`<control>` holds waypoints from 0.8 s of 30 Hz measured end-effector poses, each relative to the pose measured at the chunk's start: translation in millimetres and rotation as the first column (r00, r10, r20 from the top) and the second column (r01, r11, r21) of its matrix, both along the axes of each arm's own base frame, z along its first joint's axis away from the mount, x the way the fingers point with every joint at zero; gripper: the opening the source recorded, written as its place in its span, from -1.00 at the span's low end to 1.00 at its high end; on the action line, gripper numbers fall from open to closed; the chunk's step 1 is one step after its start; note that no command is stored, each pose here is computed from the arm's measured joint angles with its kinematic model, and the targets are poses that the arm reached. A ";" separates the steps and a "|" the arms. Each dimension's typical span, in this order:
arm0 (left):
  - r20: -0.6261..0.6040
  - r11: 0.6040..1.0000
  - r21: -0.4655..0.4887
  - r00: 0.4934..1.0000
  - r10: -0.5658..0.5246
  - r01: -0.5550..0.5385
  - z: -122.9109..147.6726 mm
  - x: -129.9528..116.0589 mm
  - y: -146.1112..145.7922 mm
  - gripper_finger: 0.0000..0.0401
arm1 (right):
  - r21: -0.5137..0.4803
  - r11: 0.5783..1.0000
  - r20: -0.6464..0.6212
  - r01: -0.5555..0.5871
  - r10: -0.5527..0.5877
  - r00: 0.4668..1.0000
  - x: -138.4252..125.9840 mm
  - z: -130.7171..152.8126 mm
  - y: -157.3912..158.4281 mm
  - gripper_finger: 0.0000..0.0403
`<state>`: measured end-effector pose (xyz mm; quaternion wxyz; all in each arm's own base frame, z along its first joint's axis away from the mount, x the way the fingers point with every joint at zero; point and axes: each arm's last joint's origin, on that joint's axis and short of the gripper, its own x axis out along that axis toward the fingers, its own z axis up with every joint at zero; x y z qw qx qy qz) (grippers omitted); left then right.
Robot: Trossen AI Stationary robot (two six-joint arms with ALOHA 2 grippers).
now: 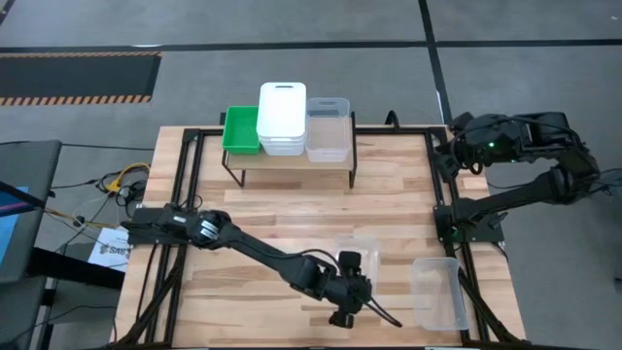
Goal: Stack baskets on shelf by color
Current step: Stack the left transparent bin on top of the transparent bin on the shelf
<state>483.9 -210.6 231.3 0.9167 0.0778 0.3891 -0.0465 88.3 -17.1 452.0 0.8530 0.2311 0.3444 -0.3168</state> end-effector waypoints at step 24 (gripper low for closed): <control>-0.247 0.991 -0.082 0.966 0.078 -0.102 -58.5 4.2 8.0 -0.73 | -0.008 1.000 0.022 -0.007 0.007 1.000 -9.0 1.7 0.8 -0.13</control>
